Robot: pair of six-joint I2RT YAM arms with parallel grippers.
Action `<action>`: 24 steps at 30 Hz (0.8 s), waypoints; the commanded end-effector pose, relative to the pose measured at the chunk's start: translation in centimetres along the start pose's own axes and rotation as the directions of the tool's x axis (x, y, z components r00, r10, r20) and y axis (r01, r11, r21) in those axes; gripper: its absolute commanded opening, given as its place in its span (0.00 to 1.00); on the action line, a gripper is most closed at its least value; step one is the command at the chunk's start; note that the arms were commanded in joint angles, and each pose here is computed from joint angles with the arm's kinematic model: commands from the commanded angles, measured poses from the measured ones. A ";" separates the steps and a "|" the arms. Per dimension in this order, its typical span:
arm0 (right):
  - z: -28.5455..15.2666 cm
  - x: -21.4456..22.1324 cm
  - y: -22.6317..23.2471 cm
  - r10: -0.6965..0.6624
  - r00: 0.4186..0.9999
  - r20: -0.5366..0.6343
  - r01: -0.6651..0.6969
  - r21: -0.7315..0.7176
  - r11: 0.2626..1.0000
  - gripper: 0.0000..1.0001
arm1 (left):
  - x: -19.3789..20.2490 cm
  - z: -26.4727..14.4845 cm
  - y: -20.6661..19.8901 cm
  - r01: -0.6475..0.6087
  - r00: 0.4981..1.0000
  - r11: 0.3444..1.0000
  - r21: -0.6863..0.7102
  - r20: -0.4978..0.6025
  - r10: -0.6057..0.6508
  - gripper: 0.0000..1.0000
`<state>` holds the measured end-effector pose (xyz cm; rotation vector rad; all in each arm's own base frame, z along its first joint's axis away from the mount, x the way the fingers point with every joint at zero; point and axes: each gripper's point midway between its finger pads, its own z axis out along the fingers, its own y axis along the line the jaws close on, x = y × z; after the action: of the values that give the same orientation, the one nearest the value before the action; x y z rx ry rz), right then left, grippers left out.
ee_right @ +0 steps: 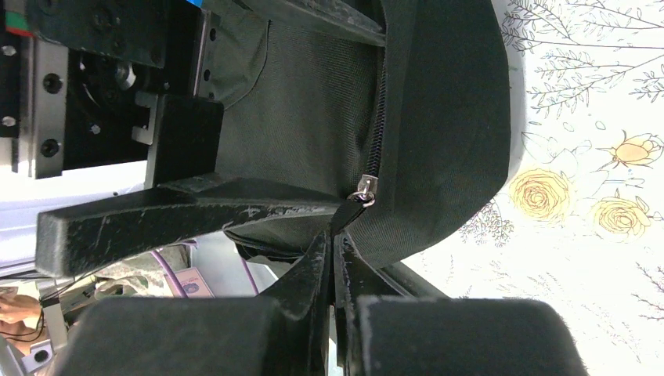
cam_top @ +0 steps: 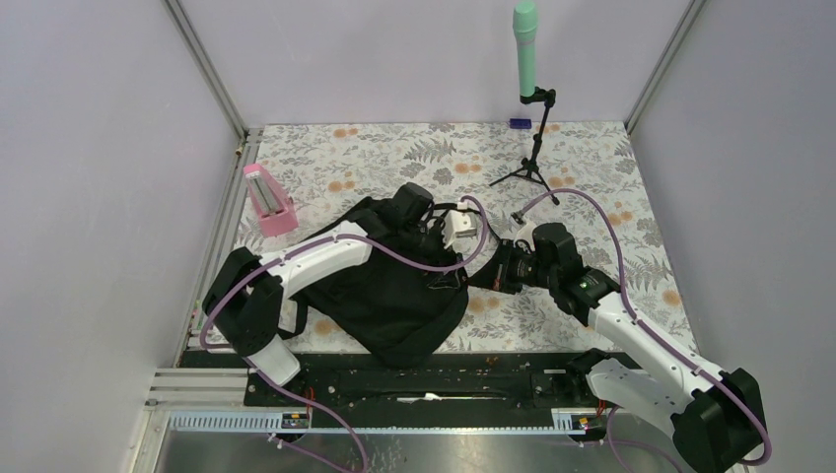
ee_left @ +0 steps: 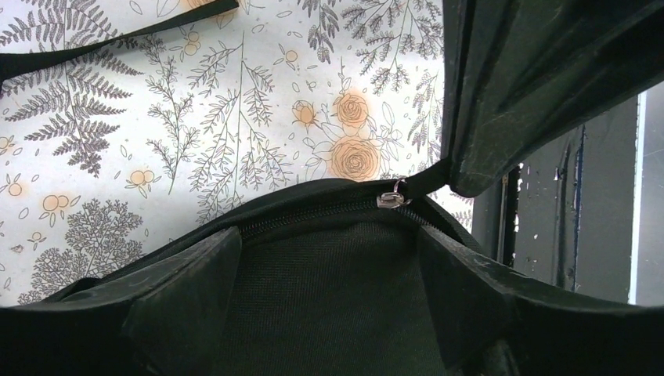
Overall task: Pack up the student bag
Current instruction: Zip the student bag at the center of the board.
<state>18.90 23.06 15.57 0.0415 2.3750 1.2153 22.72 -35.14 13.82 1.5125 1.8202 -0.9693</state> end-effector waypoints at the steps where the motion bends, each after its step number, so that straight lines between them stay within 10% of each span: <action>1: -0.8 -0.3 2.3 -0.037 0.999 0.010 0.037 -0.091 0.995 0.00 | -1.7 0.4 0.9 -0.057 0.998 0.998 -0.016 0.025 0.057 0.75; 14: -0.6 -0.2 1.1 -0.029 0.999 0.029 0.031 -0.055 0.998 0.00 | -1.6 1.1 1.2 -0.015 1.000 1.000 -0.019 -0.013 0.015 0.00; 24: 0.0 -5.2 0.9 -0.063 0.984 0.164 0.054 0.060 0.997 0.00 | -4.6 0.6 5.8 0.158 0.984 0.963 -0.218 0.113 -0.136 0.00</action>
<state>19.94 22.27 14.59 0.0978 2.3724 1.1263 23.80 -36.40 12.61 1.4368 1.9616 -0.9438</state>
